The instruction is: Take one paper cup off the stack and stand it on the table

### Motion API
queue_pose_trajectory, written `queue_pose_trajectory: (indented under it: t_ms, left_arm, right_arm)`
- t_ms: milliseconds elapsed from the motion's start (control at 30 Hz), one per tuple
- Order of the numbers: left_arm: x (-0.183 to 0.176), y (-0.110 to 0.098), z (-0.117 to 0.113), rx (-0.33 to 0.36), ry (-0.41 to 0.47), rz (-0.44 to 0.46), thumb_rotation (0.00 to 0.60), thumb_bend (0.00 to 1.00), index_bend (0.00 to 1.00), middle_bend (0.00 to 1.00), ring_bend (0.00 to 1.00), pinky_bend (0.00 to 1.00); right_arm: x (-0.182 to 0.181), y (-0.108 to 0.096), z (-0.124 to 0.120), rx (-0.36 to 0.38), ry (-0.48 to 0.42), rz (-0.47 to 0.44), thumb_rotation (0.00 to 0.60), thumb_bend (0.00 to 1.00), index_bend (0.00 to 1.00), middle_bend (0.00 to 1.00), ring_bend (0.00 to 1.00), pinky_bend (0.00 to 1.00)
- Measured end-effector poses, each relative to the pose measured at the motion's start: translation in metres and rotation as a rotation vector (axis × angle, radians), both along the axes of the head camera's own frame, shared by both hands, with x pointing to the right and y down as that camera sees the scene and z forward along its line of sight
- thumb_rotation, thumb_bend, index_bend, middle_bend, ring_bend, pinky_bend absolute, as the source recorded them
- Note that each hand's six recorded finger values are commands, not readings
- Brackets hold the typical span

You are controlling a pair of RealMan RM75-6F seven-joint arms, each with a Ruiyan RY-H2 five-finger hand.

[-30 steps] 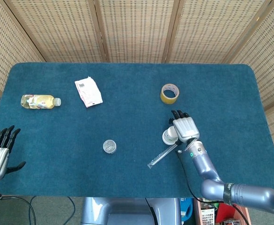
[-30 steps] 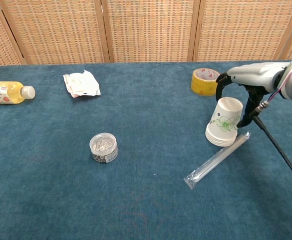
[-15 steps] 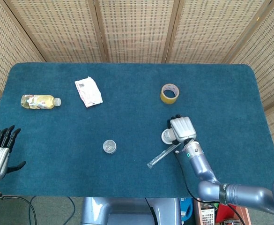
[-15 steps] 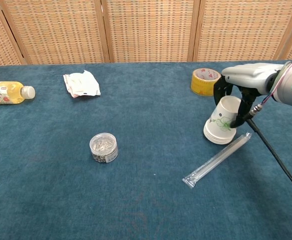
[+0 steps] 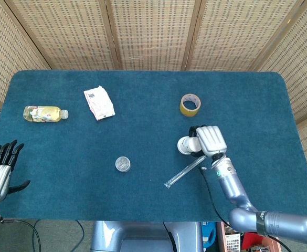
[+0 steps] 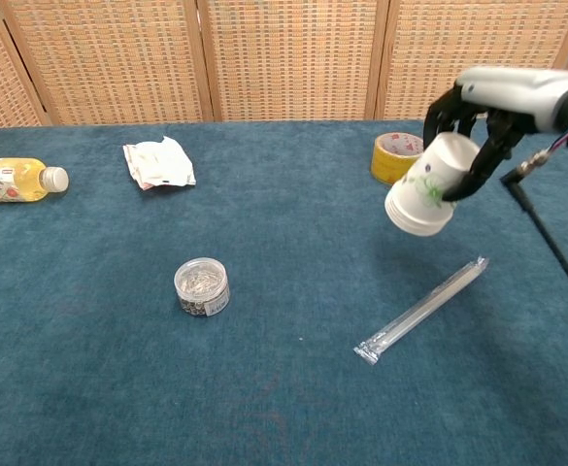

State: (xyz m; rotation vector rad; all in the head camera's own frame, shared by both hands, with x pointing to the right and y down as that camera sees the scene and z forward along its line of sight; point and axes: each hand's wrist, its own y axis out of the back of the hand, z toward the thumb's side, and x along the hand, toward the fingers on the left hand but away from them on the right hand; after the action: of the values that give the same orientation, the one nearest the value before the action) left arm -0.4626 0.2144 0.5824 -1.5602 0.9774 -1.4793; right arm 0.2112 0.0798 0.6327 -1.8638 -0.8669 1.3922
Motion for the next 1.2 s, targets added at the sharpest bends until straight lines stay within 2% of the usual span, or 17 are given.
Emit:
queue_pose_trajectory:
  t_ms: [167, 400, 700, 867, 1200]
  left_arm:
    - [0.001, 0.0, 0.002, 0.001, 0.004, 0.002, 0.6, 0.13, 0.0, 0.0, 0.0, 0.0]
    - [0.002, -0.001, 0.005, 0.0, 0.006, 0.001, 0.6, 0.13, 0.0, 0.0, 0.0, 0.0]
    - [0.001, -0.001, 0.009, -0.007, 0.019, -0.008, 0.6, 0.13, 0.0, 0.0, 0.0, 0.0]
    - [0.0, -0.001, 0.011, -0.01, 0.034, -0.016, 0.6, 0.13, 0.0, 0.0, 0.0, 0.0]
    - [0.003, -0.004, 0.018, -0.022, 0.067, -0.026, 0.6, 0.13, 0.0, 0.0, 0.0, 0.0]
  right_arm:
    - [0.007, -0.006, -0.029, 0.016, -0.145, 0.077, 0.6, 0.25, 0.75, 0.59, 0.46, 0.71]
    - [0.005, -0.009, -0.058, -0.007, -0.36, 0.179, 0.6, 0.25, 0.75, 0.59, 0.46, 0.71]
    - [-0.019, -0.013, -0.082, -0.101, -0.616, 0.248, 0.6, 0.25, 0.75, 0.6, 0.46, 0.71]
    - [-0.028, -0.017, -0.094, -0.117, -0.65, 0.231, 0.6, 0.25, 0.75, 0.6, 0.46, 0.71]
    - [-0.041, -0.027, -0.113, -0.079, -0.648, 0.202, 0.6, 0.25, 0.75, 0.6, 0.46, 0.71]
